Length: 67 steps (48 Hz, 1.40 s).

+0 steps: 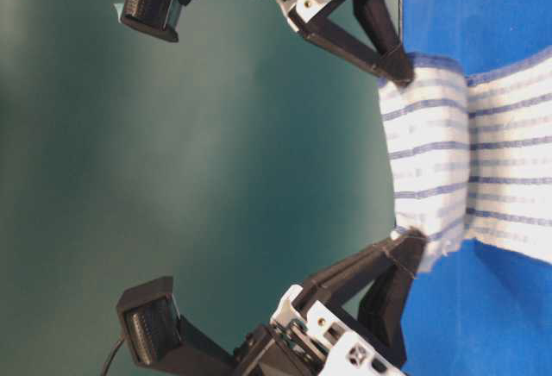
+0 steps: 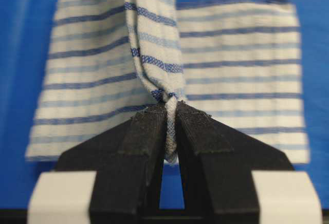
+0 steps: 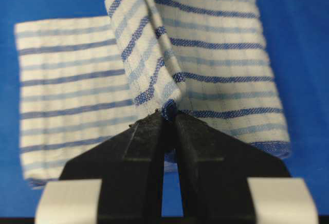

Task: Fold the blue towel.
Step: 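Fold the top end down toward the strip's bottom end, then release the folded towel and pull both grippers outward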

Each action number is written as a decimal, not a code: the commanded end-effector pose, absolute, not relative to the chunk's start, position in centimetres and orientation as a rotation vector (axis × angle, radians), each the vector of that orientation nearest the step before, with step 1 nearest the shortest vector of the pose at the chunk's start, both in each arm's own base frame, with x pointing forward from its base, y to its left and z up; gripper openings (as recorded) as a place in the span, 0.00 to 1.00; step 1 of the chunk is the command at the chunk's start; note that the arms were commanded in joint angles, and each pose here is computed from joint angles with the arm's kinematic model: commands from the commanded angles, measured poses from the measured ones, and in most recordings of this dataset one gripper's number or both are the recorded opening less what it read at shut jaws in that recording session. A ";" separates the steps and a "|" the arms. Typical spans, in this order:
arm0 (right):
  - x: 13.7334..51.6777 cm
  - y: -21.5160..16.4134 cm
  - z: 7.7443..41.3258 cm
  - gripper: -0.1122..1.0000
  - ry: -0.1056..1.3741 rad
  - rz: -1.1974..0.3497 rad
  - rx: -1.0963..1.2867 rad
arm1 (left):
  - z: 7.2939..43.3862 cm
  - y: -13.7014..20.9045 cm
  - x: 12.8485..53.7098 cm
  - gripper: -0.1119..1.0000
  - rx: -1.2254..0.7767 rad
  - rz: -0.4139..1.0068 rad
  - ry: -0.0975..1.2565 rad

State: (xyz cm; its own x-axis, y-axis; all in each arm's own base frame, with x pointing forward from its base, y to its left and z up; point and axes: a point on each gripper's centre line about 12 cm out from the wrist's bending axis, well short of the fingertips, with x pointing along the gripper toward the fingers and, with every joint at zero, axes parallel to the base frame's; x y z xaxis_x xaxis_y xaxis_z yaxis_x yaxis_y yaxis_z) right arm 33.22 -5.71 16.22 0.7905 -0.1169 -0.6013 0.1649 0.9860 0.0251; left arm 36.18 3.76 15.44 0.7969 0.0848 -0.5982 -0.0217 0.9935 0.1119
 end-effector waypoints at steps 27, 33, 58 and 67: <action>33.8 -3.4 14.2 0.17 0.693 -0.111 0.125 | 13.6 1.6 36.8 0.13 0.105 0.001 0.693; 33.8 -3.3 14.1 0.17 0.694 -0.108 0.124 | 13.7 1.7 36.9 0.13 0.106 0.002 0.691; 34.8 -2.4 14.2 0.49 0.688 -0.092 0.143 | 14.0 1.3 37.0 0.44 0.110 -0.007 0.684; 34.7 -0.8 16.3 0.64 0.655 -0.053 0.124 | 15.4 0.7 36.4 0.73 0.116 -0.023 0.683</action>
